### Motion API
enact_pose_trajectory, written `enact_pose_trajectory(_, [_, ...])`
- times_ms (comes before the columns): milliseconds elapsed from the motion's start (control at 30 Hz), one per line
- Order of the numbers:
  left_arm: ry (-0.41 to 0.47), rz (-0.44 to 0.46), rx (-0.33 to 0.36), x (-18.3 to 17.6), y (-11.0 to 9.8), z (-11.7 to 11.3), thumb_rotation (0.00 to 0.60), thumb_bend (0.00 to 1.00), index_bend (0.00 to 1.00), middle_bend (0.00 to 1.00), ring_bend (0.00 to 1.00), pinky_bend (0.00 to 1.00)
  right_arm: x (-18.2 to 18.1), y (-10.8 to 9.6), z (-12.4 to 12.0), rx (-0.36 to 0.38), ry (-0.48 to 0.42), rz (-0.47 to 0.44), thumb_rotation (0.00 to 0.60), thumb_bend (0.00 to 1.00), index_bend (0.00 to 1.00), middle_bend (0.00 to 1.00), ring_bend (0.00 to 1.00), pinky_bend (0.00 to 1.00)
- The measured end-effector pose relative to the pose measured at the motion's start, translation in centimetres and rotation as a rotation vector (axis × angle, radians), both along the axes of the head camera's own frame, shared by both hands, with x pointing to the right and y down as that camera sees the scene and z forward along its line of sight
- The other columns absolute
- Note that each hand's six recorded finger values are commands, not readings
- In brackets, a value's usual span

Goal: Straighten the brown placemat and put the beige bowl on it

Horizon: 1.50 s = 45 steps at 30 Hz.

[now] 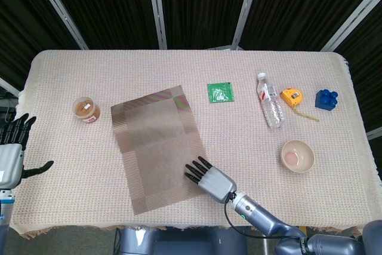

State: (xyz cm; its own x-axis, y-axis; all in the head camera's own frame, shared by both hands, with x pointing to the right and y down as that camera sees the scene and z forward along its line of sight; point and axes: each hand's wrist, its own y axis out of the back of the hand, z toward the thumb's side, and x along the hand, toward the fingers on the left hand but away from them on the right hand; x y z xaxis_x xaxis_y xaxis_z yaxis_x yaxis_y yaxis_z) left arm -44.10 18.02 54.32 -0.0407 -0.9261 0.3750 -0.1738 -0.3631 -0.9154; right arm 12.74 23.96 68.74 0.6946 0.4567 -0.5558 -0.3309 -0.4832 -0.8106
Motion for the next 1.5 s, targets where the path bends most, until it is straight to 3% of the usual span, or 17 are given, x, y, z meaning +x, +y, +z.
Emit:
enact_pose_trajectory(300, [0.012, -0.008, -0.003, -0.2, -0.1, -0.2, 0.6, 0.0, 0.0, 0.0, 0.0, 0.0, 0.2, -0.7, 1.2, 0.021, 0.045, 0.007, 0.6, 0.02, 0.1, 0.0, 0.0, 0.0])
enact_pose_trajectory(433, [0.013, -0.004, -0.009, -0.1, 0.0, 0.0, 0.6, 0.0, 0.0, 0.0, 0.0, 0.0, 0.2, -0.8, 1.3, 0.018, 0.043, 0.02, 0.6, 0.21, 0.13, 0.0, 0.0, 0.0])
enact_pose_trajectory(533, [0.013, 0.0, -0.014, -0.1, 0.0, 0.1, 0.6, 0.0, 0.0, 0.0, 0.0, 0.0, 0.1, -1.0, 1.2, 0.013, 0.025, 0.038, 0.6, 0.29, 0.14, 0.0, 0.0, 0.0])
enact_pose_trajectory(867, [0.01, 0.0, -0.024, 0.0, 0.1, 0.3, 0.6, 0.0, 0.0, 0.0, 0.0, 0.0, 0.0, -1.4, 0.6, 0.005, -0.037, 0.077, 0.6, 0.31, 0.18, 0.0, 0.0, 0.0])
enact_pose_trajectory(1000, [0.011, -0.001, -0.022, 0.0, 0.1, 0.2, 0.6, 0.0, 0.0, 0.0, 0.0, 0.0, 0.2, -1.4, 0.8, -0.001, -0.038, 0.08, 0.6, 0.35, 0.27, 0.0, 0.0, 0.0])
enact_pose_trajectory(1133, [0.011, 0.0, -0.026, 0.0, 0.1, 0.3, 0.6, 0.0, 0.0, 0.0, 0.0, 0.0, 0.1, -1.3, 0.8, -0.003, -0.052, 0.083, 0.6, 0.39, 0.57, 0.0, 0.0, 0.0])
enact_pose_trajectory(1333, [0.013, 0.0, -0.026, 0.0, 0.1, 0.3, 0.6, 0.0, 0.0, 0.0, 0.0, 0.0, 0.1, -1.0, 0.8, -0.012, -0.078, 0.087, 0.6, 0.39, 0.72, 0.02, 0.0, 0.0])
enact_pose_trajectory(1500, [0.014, 0.001, -0.031, 0.0, 0.1, 0.4, 0.6, 0.0, 0.0, 0.0, 0.0, 0.0, 0.2, -0.7, 0.5, -0.014, -0.113, 0.091, 0.6, 0.39, 0.76, 0.06, 0.0, 0.0])
